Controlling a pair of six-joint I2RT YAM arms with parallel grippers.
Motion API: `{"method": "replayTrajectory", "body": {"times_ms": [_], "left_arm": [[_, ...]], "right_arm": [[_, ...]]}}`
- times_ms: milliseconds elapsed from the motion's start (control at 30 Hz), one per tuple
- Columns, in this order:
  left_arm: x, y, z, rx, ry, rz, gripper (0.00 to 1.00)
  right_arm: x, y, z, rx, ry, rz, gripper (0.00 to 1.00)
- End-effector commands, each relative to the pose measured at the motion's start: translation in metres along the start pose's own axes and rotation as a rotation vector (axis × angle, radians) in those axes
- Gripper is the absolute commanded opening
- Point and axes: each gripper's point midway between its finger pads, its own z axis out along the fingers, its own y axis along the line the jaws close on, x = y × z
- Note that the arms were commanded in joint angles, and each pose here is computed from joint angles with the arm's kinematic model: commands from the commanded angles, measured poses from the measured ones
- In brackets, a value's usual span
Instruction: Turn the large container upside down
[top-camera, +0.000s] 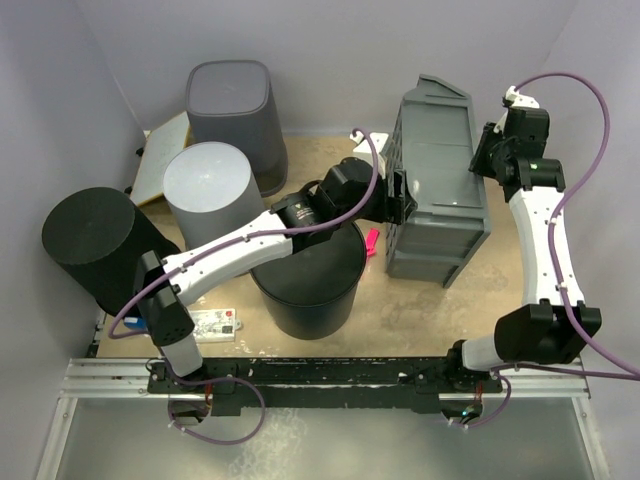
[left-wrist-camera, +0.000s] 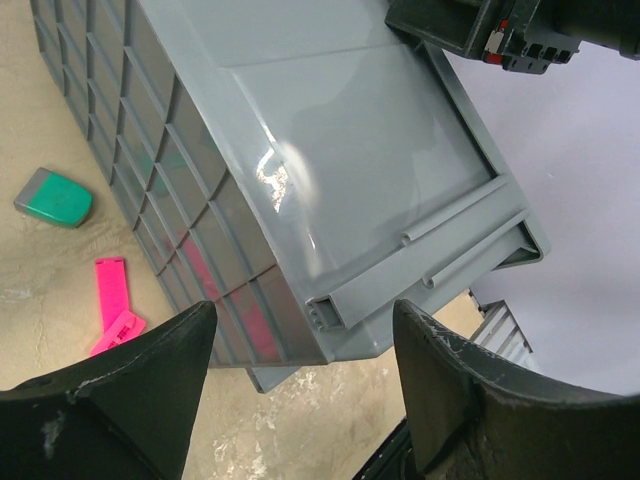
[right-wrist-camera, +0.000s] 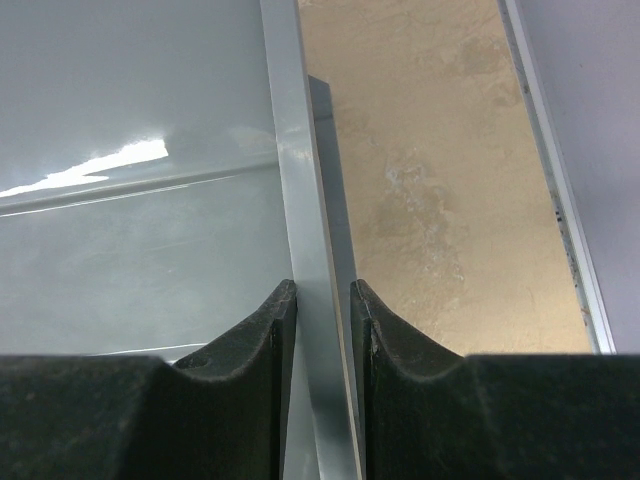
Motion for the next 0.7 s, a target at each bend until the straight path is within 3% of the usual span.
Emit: {"method": "replayTrajectory", "body": {"times_ms": [0,433,667], "left_arm": [[-0.022,-0.014,0.006,0.058,-0.055,-0.021,0.67],[-0.033,-0.007,0.035,0.114,-0.074,-0.149,0.51],[-0.037,-0.007,0.051,0.142,-0.075,-0.181,0.41]], "right_arm": [[-0.011,-0.003,-0.013,0.018,-0.060,-0.003,0.30],[-0.001,0.007,-0.010,-0.033,-0.036,0.032,0.17],[0.000,0.004,-0.011,-0.020,-0.046,0.046,0.00]]}}
